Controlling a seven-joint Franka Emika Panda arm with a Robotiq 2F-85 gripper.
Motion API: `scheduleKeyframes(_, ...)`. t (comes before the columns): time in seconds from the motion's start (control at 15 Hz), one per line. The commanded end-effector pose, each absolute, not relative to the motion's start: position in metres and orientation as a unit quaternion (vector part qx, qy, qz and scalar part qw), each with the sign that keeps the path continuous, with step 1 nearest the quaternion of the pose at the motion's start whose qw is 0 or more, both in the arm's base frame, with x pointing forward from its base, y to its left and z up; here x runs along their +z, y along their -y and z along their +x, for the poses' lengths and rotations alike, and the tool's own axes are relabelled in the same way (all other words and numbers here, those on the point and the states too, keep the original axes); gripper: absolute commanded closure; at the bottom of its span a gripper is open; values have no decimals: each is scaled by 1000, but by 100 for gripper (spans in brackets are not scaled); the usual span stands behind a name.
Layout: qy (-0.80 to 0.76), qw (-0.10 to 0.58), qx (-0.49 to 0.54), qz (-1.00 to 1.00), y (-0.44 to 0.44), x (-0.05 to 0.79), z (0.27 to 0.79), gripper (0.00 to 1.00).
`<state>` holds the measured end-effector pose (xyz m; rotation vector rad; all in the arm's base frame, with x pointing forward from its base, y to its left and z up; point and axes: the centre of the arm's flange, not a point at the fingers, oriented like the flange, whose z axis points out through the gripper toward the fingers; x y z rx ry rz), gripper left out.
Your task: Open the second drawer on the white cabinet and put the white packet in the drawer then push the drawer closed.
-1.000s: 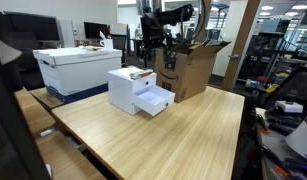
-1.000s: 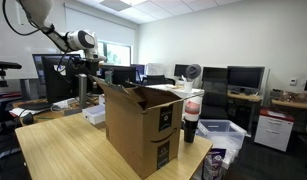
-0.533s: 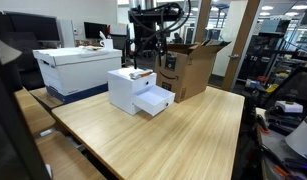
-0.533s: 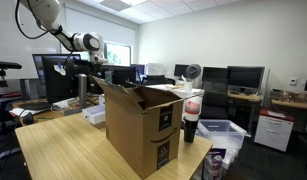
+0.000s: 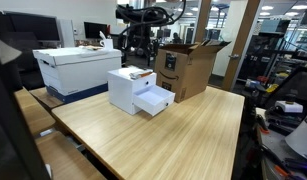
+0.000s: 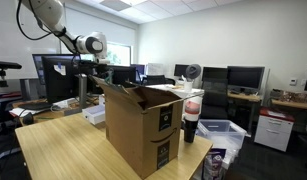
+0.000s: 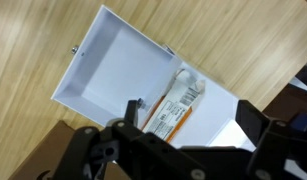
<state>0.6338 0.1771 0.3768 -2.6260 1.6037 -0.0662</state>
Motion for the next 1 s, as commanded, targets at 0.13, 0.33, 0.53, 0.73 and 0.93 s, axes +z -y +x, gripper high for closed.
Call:
scheduleKeyframes(0.13, -610, 54, -44, -789, -162, 355, 633, 0)
scheduleKeyframes(0.33, -641, 54, -49, -764, -154, 349, 633, 0)
scheduleKeyframes(0.53, -666, 51, -45, -743, -147, 343, 633, 0)
scheduleKeyframes(0.73, -685, 43, -43, -726, -145, 341, 632, 0)
scheduleKeyframes(0.93, -697, 39, -43, -715, -146, 341, 631, 0)
